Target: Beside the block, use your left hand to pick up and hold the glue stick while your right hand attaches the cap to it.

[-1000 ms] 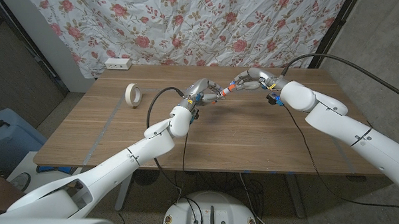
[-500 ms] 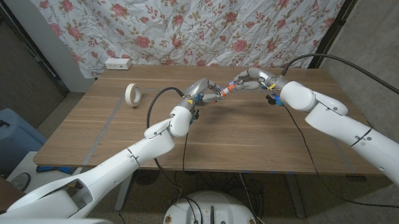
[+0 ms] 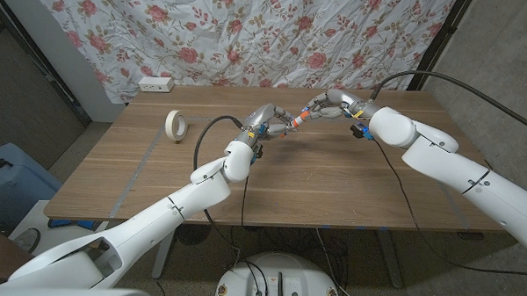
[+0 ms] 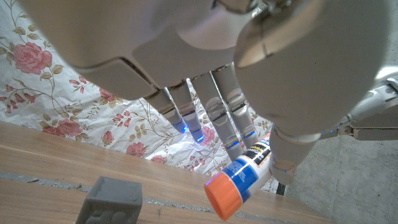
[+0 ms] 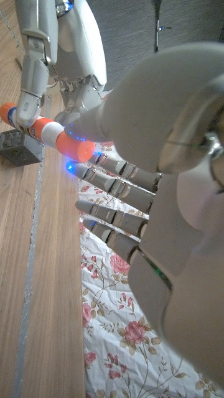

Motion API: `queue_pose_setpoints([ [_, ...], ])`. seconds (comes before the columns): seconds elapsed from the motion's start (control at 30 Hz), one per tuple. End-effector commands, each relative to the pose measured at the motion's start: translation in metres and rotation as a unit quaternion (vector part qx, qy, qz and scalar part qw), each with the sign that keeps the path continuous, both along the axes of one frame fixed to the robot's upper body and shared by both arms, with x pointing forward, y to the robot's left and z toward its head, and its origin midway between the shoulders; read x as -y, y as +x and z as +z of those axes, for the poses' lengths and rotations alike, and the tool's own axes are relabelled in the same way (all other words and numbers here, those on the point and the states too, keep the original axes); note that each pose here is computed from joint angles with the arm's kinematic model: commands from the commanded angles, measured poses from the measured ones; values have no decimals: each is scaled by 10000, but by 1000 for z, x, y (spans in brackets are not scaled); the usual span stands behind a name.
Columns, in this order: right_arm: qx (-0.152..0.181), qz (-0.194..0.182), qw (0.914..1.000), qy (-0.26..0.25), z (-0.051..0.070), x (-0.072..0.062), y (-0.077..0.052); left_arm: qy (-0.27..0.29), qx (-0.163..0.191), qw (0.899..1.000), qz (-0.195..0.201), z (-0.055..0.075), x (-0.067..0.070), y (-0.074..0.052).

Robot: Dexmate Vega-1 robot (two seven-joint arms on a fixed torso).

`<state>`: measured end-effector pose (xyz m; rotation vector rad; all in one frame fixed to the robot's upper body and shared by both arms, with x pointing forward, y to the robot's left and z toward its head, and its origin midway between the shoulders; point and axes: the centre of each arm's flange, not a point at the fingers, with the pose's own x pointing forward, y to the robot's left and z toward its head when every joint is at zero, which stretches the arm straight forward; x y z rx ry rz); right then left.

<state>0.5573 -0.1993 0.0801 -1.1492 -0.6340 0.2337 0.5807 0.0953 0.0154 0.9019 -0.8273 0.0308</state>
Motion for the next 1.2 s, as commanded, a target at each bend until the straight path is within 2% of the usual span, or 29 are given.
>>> queue_pose_setpoints([
  [0.03,-11,-4,10000,-2,-2,-2,-1,-16,9,10000,4,-1,1,-2],
  [1.2,-21,21,10000,-12,-8,-3,-5,-28,66,10000,-22,-1,5,-4],
])
